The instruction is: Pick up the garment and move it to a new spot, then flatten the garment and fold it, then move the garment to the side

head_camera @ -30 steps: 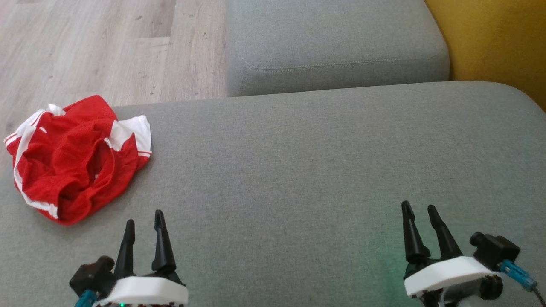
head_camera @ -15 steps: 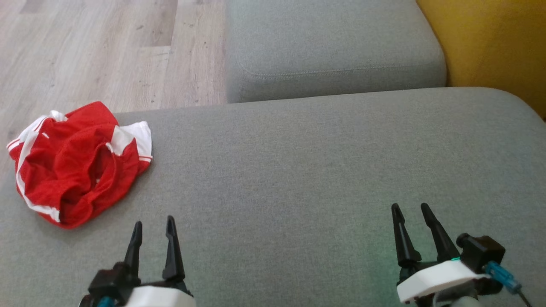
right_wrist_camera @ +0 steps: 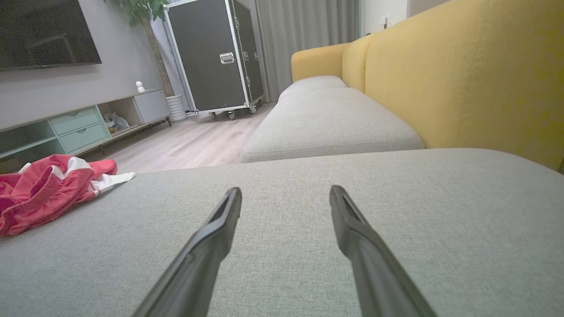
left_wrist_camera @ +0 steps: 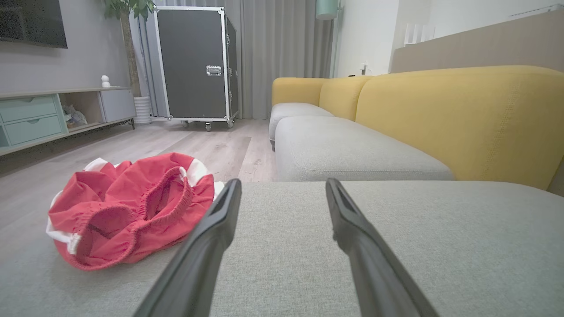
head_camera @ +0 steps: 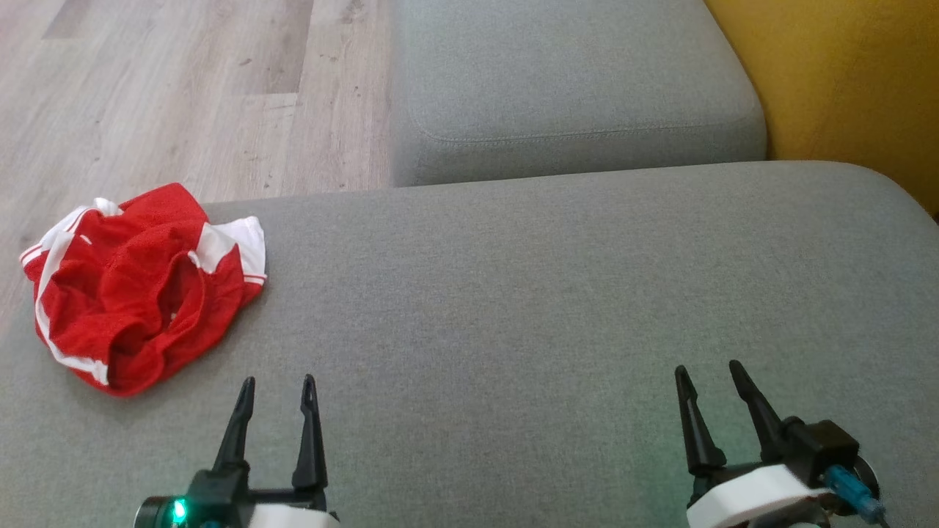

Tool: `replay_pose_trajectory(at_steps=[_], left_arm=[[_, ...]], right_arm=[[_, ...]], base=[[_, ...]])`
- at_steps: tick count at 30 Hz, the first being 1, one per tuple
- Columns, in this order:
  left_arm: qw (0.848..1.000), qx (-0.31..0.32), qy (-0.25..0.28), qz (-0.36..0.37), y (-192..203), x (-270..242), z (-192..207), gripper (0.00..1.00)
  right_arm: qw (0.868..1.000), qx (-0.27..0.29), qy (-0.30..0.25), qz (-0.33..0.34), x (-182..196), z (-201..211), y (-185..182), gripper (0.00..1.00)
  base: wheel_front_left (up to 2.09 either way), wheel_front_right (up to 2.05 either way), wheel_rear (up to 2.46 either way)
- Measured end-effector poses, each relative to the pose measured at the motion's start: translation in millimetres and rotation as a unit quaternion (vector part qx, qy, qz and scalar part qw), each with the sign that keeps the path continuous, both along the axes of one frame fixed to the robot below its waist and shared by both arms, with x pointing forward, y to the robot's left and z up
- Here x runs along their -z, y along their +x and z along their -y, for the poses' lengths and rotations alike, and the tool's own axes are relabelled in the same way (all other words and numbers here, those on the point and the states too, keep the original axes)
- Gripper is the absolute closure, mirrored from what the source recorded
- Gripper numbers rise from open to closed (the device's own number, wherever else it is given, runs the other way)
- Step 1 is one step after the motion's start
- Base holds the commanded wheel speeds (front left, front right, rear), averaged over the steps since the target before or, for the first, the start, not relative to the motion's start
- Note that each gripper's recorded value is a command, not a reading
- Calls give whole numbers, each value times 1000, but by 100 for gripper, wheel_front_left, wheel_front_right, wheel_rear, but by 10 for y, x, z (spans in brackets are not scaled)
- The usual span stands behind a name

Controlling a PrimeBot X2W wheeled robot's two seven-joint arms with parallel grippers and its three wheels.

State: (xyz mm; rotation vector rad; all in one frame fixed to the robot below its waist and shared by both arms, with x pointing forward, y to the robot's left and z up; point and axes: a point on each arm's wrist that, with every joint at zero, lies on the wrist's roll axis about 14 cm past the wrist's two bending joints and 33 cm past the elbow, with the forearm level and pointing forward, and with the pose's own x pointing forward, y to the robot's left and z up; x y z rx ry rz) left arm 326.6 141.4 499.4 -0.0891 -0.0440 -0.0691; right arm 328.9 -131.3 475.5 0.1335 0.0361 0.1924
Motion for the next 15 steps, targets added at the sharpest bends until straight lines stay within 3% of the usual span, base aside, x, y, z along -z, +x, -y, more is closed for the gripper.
replay_pose_trajectory(at_steps=[8, 15], left_arm=[[999, 6, 49, 17, -51, -27, 36, 0], [999, 7, 50, 15, -48, -11, 38, 0]], right_arm=[[999, -11, -38, 20, -45, -31, -8, 0], [999, -10, -39, 13, 0, -26, -32, 0]], base=[[0, 0, 0], [0, 0, 0]])
